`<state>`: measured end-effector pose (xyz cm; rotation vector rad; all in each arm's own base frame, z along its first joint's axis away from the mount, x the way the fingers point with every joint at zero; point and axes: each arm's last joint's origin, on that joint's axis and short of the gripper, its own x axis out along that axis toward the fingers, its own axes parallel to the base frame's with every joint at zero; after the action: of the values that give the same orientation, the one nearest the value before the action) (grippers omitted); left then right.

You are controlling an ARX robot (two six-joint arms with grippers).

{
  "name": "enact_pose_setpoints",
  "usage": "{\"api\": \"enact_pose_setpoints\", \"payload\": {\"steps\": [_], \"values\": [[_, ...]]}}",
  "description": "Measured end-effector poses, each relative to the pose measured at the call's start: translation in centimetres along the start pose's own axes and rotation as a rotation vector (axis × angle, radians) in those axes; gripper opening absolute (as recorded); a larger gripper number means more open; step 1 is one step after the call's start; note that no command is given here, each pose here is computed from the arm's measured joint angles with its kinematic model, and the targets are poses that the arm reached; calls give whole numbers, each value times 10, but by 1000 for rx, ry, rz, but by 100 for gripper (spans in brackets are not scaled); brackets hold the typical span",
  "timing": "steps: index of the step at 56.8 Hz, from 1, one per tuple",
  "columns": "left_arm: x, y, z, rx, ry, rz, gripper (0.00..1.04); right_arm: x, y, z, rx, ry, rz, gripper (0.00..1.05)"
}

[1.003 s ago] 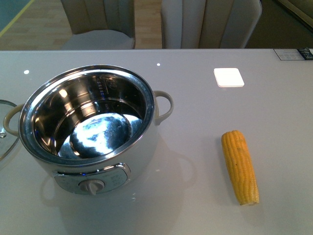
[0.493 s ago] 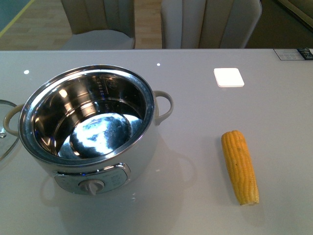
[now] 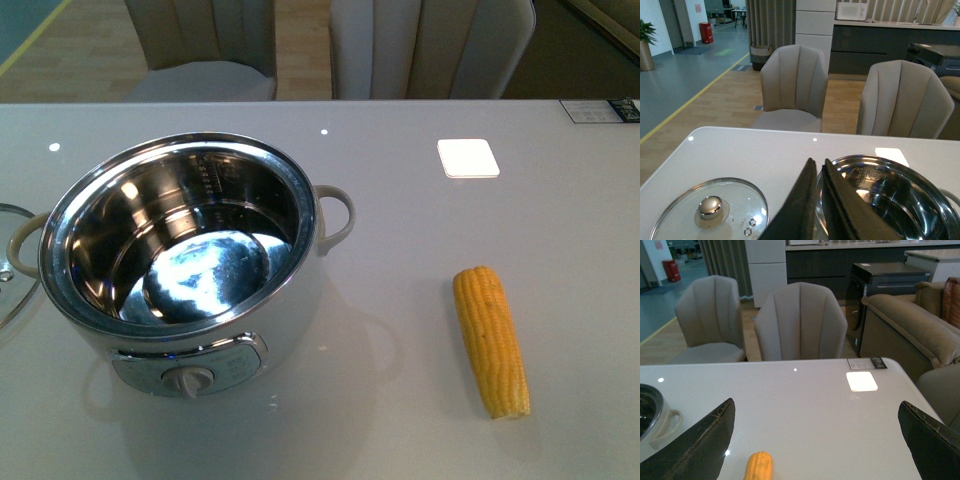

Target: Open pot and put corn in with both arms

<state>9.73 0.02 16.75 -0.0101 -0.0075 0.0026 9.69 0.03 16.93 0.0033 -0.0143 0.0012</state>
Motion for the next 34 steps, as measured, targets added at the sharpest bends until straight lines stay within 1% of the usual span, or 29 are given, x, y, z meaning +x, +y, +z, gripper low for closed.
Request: {"api": "enact_pose_setpoints", "payload": {"steps": [4,7,8,11,12,16,18,25,27,31,34], "values": [[0,0,0,0,0,0,23,0,0,0,0,0,0,96],[0,0,0,0,0,0,34,0,0,0,0,0,0,96],[0,0,0,0,0,0,36,0,0,0,0,0,0,96],[0,0,0,0,0,0,46,0,0,0,0,0,0,96],[0,0,0,0,0,0,48,0,0,0,0,0,0,96],[0,0,0,0,0,0,61,0,0,0,0,0,0,96],[0,0,0,0,0,0,66,0,0,0,0,0,0,96],[0,0,0,0,0,0,96,0,0,0,0,0,0,96],[0,0,0,2,0,0,99,0,0,0,0,0,0,96],[0,0,0,2,0,0,97,0,0,0,0,1,0,96],[0,0,0,2,0,0,98,0,0,-1,48,147,-50,96]]}}
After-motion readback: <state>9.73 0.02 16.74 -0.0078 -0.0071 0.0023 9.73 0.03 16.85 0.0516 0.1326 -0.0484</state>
